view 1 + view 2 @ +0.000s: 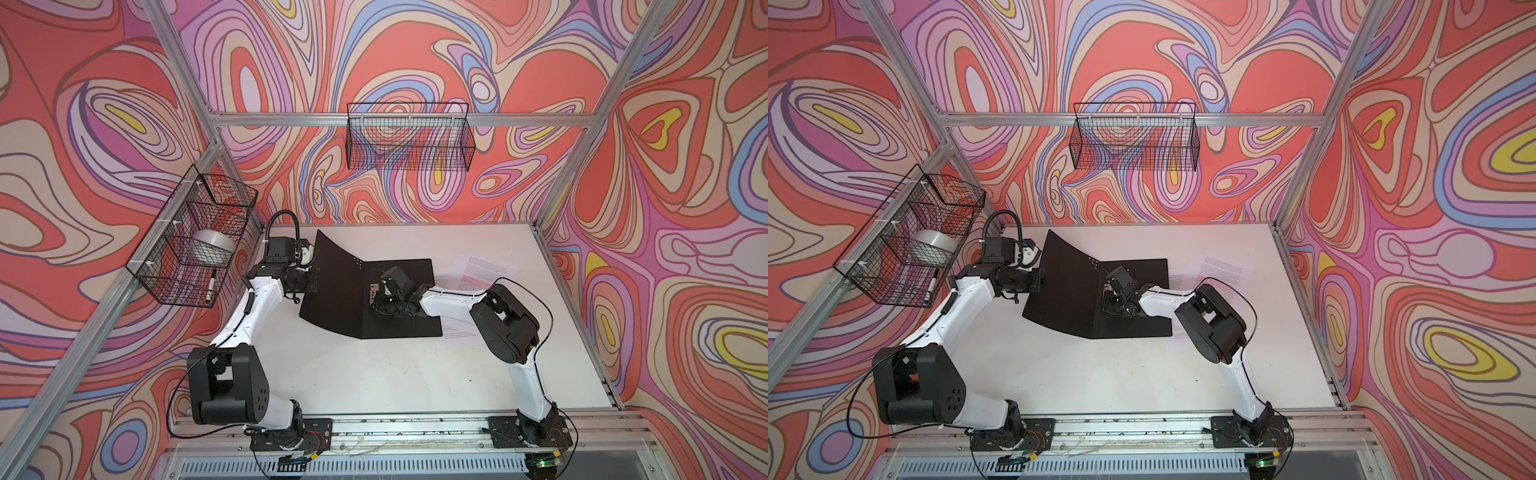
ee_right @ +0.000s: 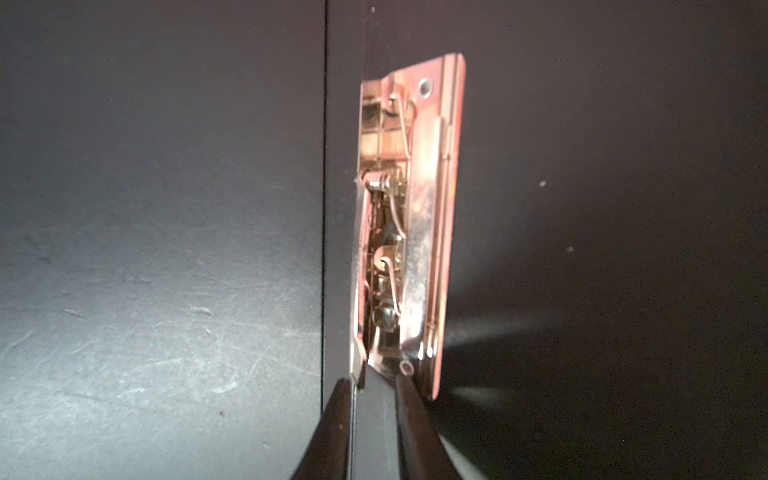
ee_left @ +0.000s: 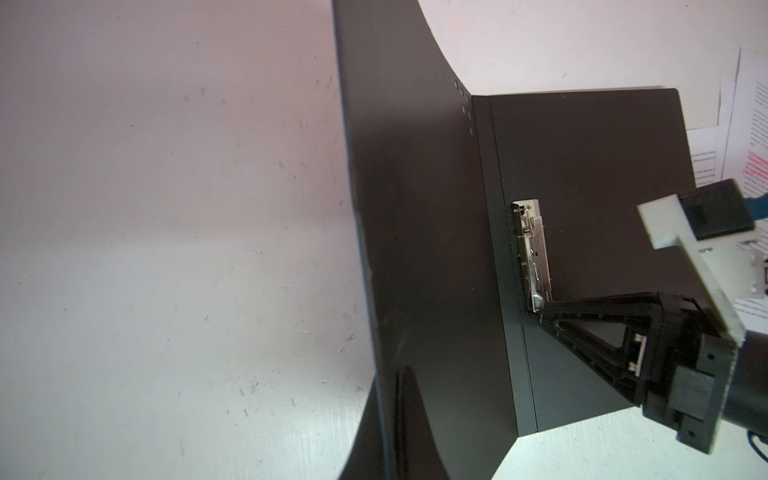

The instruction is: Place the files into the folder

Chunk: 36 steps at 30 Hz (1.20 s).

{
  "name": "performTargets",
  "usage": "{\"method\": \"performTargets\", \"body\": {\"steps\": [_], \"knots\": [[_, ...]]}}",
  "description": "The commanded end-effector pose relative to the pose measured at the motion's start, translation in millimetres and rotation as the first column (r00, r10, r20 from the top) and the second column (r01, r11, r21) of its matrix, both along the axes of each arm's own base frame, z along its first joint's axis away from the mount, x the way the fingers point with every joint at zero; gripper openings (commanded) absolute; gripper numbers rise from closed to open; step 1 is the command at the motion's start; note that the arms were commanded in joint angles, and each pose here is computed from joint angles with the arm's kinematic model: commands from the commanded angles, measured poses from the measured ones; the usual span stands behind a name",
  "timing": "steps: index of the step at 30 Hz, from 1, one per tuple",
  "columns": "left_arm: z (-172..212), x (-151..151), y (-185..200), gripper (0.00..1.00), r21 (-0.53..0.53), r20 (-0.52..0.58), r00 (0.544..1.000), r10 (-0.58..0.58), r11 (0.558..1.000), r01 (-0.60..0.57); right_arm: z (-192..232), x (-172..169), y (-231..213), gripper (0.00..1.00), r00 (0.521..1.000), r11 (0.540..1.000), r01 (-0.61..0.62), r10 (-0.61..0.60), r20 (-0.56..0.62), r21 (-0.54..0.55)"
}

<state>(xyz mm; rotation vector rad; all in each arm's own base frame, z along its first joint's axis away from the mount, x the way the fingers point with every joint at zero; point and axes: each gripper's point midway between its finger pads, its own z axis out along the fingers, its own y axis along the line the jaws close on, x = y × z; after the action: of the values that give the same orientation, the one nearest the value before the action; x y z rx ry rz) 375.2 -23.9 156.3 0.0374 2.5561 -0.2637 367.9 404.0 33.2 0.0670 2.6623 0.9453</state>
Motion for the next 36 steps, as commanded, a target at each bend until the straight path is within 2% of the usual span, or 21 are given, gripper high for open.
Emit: {"method": "performTargets", "body": {"steps": [1,10,14,22,28,36], "knots": [[-20.8,-27.5,12.1,0.00,0.085,-0.132,0.991,-0.019,0.996,0.030,-6.4,7.6,0.2,0.19,1.000,1.000,0.012,-0.012,-0.004,0.015],[-19.3,-25.4,12.1,0.00,0.082,-0.134,0.991,-0.015,0.996,0.027,-11.3,8.8,1.6,0.13,1.000,0.999,0.007,-0.006,-0.024,0.035],[-16.3,-24.4,12.4,0.00,0.085,-0.131,0.991,-0.017,0.996,0.028,-15.6,9.2,-0.3,0.00,0.999,0.999,0.009,-0.007,-0.039,0.042],[-5.2,-19.9,15.8,0.00,0.102,-0.108,0.994,-0.015,0.994,0.026,-19.8,5.2,-1.6,0.00,0.998,0.998,0.005,-0.001,-0.063,0.070],[-1.2,-18.8,16.4,0.00,0.103,-0.101,0.995,-0.013,0.994,0.024,-14.8,4.7,-3.3,0.04,0.999,0.997,0.013,-0.009,-0.052,0.078],[0.2,-19.0,17.6,0.00,0.106,-0.098,0.995,-0.009,0.994,0.020,-9.3,2.8,-1.4,0.15,0.999,0.993,0.018,-0.012,-0.050,0.120]]}}
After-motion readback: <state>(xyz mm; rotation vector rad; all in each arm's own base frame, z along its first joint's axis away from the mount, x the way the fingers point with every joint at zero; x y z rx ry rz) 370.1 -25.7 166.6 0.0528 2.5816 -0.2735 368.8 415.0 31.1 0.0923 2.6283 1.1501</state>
